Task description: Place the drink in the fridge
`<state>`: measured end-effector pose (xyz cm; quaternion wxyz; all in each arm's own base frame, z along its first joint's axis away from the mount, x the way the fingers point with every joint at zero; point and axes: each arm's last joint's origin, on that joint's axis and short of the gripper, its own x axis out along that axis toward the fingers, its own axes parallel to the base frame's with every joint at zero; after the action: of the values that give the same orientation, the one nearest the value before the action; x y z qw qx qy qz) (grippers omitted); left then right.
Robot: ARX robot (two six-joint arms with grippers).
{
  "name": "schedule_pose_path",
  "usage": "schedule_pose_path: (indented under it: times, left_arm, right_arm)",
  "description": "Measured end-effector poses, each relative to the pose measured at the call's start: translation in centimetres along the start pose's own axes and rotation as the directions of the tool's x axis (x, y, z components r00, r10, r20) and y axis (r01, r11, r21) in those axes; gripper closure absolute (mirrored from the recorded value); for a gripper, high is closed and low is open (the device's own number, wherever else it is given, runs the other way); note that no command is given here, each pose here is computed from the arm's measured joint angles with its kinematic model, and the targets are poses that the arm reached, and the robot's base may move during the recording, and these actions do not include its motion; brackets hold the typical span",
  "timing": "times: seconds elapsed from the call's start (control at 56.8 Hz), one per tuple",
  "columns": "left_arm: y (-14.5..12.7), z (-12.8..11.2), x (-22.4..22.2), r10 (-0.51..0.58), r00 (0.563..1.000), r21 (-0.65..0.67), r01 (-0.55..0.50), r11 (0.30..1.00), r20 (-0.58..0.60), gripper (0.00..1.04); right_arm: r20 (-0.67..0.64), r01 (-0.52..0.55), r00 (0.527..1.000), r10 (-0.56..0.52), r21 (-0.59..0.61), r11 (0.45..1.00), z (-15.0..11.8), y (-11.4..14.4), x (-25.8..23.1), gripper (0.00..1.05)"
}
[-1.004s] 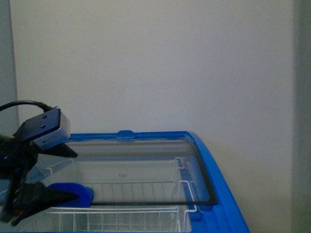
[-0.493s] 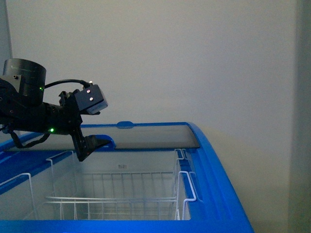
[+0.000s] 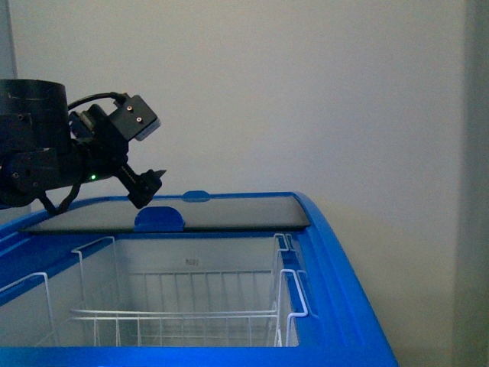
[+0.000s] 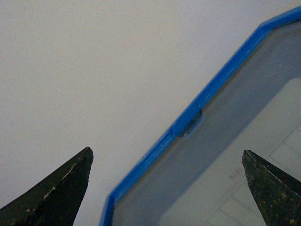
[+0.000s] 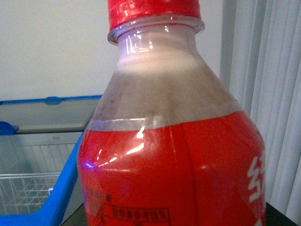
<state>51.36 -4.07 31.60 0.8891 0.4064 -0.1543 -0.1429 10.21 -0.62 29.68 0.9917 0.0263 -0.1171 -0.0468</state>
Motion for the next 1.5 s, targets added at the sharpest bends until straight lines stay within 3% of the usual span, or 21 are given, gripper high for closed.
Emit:
schedule_pose_path:
  times: [0.194,0.352,0.511,0.617,0.687,0.846,0.934,1.004,1.145,1.198,1.286,1.392,1.497]
  left_arm:
    - [-0.3,-0.7,-3.2,0.005,0.992,-0.195,-0.03,0.98,-0.127,0.08]
    - [0.7,0.5,-8.0,-0.004,0.978,-0.388,-0.08,0.918,-0.21,0.08]
    - [3.1,3.5,-18.2,0.02,0.962,-0.613,-0.19,0.767,-0.274,0.08]
    - [2.5,5.3,-26.3,0.047,0.947,-0.679,-0.263,0.686,-0.318,0.09]
    - [0.8,5.9,-30.8,0.083,0.913,-0.672,-0.353,0.651,-0.399,0.23]
    - [-3.1,6.3,-36.8,0.101,0.905,-0.676,-0.379,0.631,-0.414,0.46]
    - [-5.0,6.5,-38.3,0.139,0.907,-0.667,-0.39,0.635,-0.397,0.62]
    - [-6.4,6.2,-38.6,0.133,0.91,-0.671,-0.383,0.636,-0.393,0.76]
    - [-8.5,5.5,-39.2,0.127,0.906,-0.671,-0.388,0.632,-0.405,1.02]
    - [-8.9,5.4,-39.3,0.127,0.907,-0.673,-0.386,0.63,-0.401,1.02]
    - [-9.8,5.3,-39.5,0.124,0.909,-0.675,-0.382,0.631,-0.398,1.02]
    - [-11.1,5.4,-39.6,0.14,0.903,-0.669,-0.399,0.628,-0.407,1.02]
    - [-11.8,5.3,-39.8,0.127,0.91,-0.676,-0.381,0.63,-0.393,1.02]
  right_arm:
    - [0.0,0.0,1.0,0.0,0.0,1.0,0.0,0.0,0.0,0.65]
    - [0.0,0.0,1.0,0.0,0.0,1.0,0.0,0.0,0.0,0.65]
    - [0.0,0.0,1.0,0.0,0.0,1.0,0.0,0.0,0.0,0.65]
    - [0.0,0.0,1.0,0.0,0.0,1.0,0.0,0.0,0.0,0.65]
    - [0.0,-0.001,1.0,0.001,0.0,1.0,0.0,0.0,0.0,0.65]
    - [0.0,0.0,1.0,0.0,0.0,1.0,0.0,0.0,0.0,0.65]
    - [-0.18,-0.137,0.977,0.117,-0.1,0.986,0.2,0.1,0.1,0.65]
    - [-0.3,-0.279,0.928,0.219,-0.176,0.944,0.2,0.5,0.2,0.65]
    - [-0.303,-0.355,0.918,0.255,-0.342,0.87,1.8,1.2,2.6,0.65]
    - [-0.289,-0.37,0.919,0.268,-0.398,0.839,2.6,1.7,3.7,0.65]
    - [-0.292,-0.45,0.892,0.345,-0.502,0.739,4.1,4.0,6.5,0.65]
    - [-0.312,-0.561,0.822,0.477,-0.589,0.582,4.6,8.2,9.6,0.65]
    - [-0.374,-0.641,0.744,0.554,-0.633,0.434,2.6,12.2,12.6,0.65]
